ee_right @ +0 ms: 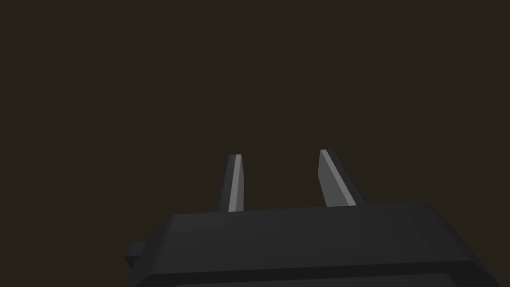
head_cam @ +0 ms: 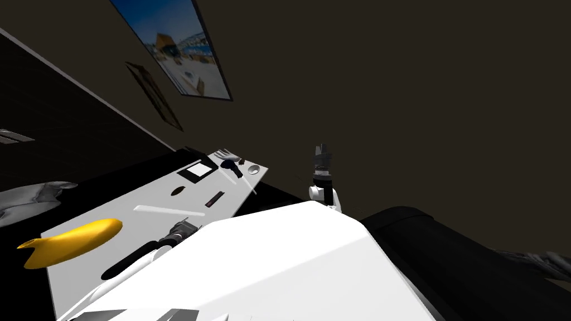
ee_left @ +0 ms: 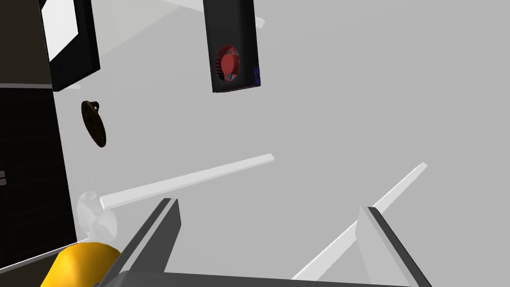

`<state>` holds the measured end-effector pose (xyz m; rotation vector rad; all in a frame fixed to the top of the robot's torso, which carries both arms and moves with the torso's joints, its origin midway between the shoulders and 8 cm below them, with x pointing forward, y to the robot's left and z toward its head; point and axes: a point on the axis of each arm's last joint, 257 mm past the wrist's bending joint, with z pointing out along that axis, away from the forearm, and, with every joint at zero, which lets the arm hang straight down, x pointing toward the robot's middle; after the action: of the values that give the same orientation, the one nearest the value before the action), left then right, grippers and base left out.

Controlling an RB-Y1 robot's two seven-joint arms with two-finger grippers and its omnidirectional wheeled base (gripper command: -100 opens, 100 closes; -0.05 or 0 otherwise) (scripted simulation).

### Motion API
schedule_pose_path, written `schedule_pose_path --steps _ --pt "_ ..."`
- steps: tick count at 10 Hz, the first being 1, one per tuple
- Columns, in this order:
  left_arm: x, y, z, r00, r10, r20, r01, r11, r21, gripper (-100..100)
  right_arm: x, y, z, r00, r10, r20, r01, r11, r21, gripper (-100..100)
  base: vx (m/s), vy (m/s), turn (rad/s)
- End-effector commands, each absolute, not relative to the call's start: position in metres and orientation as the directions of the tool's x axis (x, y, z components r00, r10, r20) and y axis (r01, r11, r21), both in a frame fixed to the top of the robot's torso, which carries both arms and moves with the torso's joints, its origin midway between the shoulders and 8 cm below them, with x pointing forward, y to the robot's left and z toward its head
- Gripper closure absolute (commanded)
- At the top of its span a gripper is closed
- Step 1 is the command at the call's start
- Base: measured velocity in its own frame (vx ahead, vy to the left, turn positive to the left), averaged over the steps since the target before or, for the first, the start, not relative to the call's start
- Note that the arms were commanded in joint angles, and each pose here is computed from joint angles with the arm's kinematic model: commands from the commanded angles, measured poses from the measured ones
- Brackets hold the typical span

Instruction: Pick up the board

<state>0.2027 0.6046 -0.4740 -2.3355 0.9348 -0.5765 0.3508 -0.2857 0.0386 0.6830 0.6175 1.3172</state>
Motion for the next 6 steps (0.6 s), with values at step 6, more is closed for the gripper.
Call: schedule_pose_path --steps 6 --pt "0.136 0.632 -0.497 0.795 -0.592 0.131 -0.472 -0.740 -0.480 -100 0.351 -0.286 0.039 0.151 0.988 -0.023 -0.650 0.117 0.751 0 0.013 0.018 -0.228"
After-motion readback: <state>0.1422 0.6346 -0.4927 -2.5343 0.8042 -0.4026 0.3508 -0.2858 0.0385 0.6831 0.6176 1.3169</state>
